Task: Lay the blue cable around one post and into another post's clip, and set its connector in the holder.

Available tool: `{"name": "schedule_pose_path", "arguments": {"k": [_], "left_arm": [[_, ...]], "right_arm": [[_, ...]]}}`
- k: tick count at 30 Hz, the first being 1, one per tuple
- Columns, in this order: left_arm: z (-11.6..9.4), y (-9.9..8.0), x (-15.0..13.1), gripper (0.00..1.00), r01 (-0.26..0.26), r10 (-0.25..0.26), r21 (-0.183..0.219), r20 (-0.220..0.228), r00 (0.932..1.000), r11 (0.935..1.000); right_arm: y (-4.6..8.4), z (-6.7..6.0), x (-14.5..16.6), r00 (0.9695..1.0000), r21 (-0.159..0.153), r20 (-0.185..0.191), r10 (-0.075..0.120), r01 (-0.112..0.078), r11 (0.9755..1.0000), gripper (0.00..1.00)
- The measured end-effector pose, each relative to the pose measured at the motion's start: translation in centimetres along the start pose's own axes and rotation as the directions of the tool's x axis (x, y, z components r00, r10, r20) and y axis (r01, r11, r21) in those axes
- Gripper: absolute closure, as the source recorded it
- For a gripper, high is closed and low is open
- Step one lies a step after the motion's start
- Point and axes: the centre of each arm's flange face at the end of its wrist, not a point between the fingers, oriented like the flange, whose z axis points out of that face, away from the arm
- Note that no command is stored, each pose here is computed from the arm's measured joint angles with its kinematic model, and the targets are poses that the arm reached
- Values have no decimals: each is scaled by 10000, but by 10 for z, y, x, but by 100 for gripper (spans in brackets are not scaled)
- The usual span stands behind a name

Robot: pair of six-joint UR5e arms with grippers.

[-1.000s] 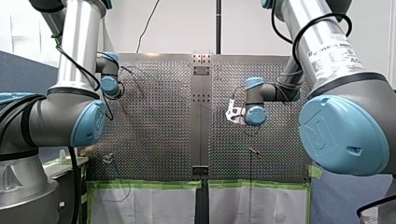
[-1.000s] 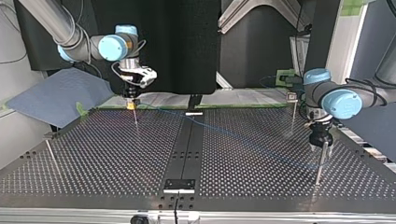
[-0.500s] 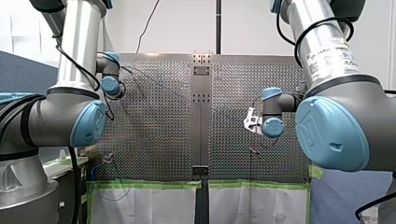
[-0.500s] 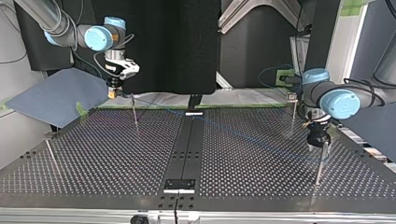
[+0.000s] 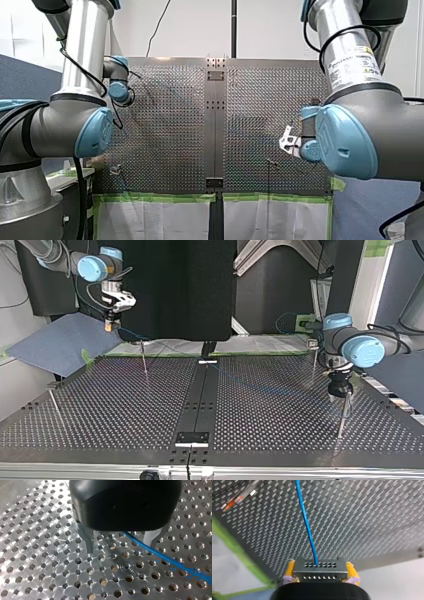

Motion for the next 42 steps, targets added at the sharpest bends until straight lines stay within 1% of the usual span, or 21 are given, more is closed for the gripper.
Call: {"name": "schedule_pose_path", "arguments": {"k": [2, 3, 5, 7, 11, 14, 17, 18, 21, 23, 26, 29, 32, 33, 35, 36, 37, 38, 39, 41, 42], "left_arm": [[0, 0, 0, 0, -6, 6, 4, -4, 10000, 10000], [0, 0, 0, 0, -7, 7, 6, -6, 10000, 10000], [0, -1, 1, 0, -10, 10, 9, -16, 10000, 10000], [0, -1, 1, 0, -11, 11, 10, -23, 10000, 10000], [-1, -1, 1, 0, -12, 12, 18, -36, 10000, 10000], [-1, -1, 1, 0, -12, 13, 26, -43, 10000, 10000], [-1, -1, 1, 0, -12, 12, 26, -44, 10000, 10000], [-1, -1, 1, 0, -12, 12, 27, -44, 10000, 10000], [-1, -1, 1, 0, -12, 12, 26, -38, 10000, 10000], [0, -1, 1, 0, -11, 11, 27, -32, 10000, 10000], [0, -1, 1, 0, -11, 11, 28, -28, 10000, 10000], [0, -1, 1, 0, -12, 12, 24, -31, 10000, 10000], [0, -1, 1, 0, -12, 12, 21, -35, 10000, 10000], [-1, -1, 1, 0, -12, 12, 22, -36, 10000, 10000], [-1, -1, 1, 0, -12, 12, 23, -36, 10000, 10000], [-1, -1, 1, 0, -12, 12, 22, -36, 10000, 10000], [-1, -1, 1, 0, -12, 12, 23, -36, 10000, 10000], [-1, -1, 1, 0, -12, 12, 22, -37, 10000, 10000], [-1, -1, 1, 0, -12, 12, 21, -37, 10000, 10000], [-1, -1, 1, 0, -12, 12, 23, -37, 10000, 10000], [-1, -1, 1, 0, -12, 12, 23, -37, 10000, 10000]], "right_arm": [[13, -5, -10, 9997, -135, 151, 172, -170, 9998, 100], [22, -7, -15, 9994, -243, 212, 282, -277, 9993, 100], [34, -8, -22, 9987, -415, 240, 444, -433, 9982, 100], [46, -8, -26, 9981, -609, 202, 585, -572, 9965, 100], [66, -5, -24, 9972, -982, 66, 743, -733, 9925, 100], [81, -2, -19, 9962, -1263, -81, 864, -867, 9882, 100], [97, -1, -14, 9947, -1538, -180, 1015, -1031, 9827, 100], [102, 0, -13, 9938, -1627, -202, 1089, -1108, 9804, 100], [116, 1, -9, 9921, -1766, -236, 1228, -1251, 9763, 100], [124, 1, -6, 9914, -1838, -292, 1273, -1305, 9743, 100], [138, 5, -2, 9903, -2004, -429, 1318, -1378, 9700, 100], [153, 10, -1, 9893, -2241, -487, 1378, -1453, 9637, 100], [173, 15, -4, 9881, -2574, -473, 1465, -1538, 9540, 100], [181, 15, -6, 9876, -2717, -457, 1505, -1573, 9494, 100], [192, 16, -7, 9868, -2900, -492, 1541, -1617, 9433, 100], [197, 17, -8, 9865, -2967, -540, 1548, -1639, 9408, 100], [201, 18, -8, 9863, -2982, -570, 1550, -1650, 9401, 100], [203, 19, -9, 9861, -2982, -579, 1555, -1657, 9400, 100], [205, 22, -11, 9860, -2954, -547, 1573, -1665, 9408, 100], [206, 25, -14, 9861, -2873, -435, 1606, -1663, 9433, 100], [206, 26, -15, 9862, -2797, -364, 1615, -1653, 9457, 100]]}}
